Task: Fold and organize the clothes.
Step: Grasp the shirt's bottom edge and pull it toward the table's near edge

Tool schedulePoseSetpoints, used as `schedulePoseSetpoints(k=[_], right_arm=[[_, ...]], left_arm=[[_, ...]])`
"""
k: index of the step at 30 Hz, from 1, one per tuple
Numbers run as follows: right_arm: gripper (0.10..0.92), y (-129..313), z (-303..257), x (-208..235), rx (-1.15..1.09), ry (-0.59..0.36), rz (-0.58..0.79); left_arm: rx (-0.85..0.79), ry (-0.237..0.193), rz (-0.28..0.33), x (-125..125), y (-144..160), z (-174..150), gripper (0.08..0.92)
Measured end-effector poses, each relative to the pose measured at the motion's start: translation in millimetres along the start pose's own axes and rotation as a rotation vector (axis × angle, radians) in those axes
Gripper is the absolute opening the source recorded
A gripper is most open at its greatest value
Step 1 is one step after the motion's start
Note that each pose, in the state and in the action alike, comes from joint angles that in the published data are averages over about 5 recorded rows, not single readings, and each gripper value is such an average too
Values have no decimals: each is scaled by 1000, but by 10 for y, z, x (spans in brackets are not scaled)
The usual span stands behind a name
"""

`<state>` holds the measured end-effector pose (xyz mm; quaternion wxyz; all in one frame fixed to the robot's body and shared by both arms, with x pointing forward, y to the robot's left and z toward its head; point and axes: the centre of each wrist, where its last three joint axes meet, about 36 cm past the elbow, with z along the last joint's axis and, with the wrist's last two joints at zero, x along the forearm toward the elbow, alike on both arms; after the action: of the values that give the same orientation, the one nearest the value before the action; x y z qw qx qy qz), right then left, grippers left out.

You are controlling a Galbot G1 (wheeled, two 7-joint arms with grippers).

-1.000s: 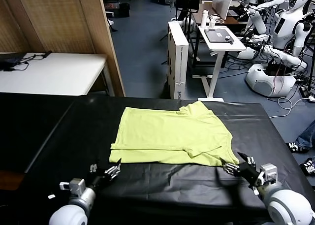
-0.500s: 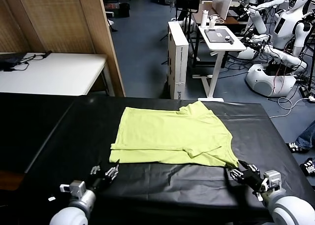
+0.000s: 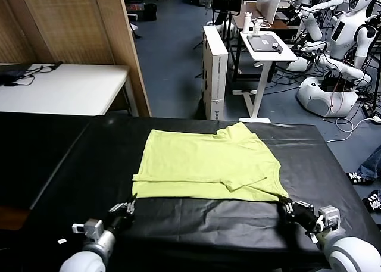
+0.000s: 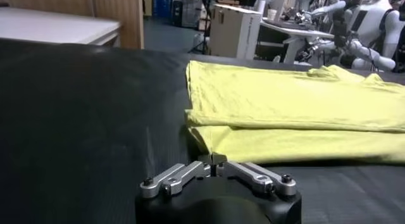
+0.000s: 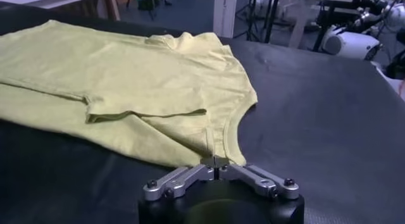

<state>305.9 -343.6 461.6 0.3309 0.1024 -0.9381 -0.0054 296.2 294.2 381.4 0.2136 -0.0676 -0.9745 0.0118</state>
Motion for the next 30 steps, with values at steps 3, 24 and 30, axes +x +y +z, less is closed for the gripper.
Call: schedulePoseSetpoints(k=[3,24,30], right_arm=[[140,75,2,33,-1,8,-22],[367,314,-31,205,30,59,-82],[741,390,-169,348,60,28,-89]], left_arm=[[-20,4,-11,82,78,-23,147],[-59,58,-77,589,305,18,179],[-32,78,-96,620,305,-88,498]])
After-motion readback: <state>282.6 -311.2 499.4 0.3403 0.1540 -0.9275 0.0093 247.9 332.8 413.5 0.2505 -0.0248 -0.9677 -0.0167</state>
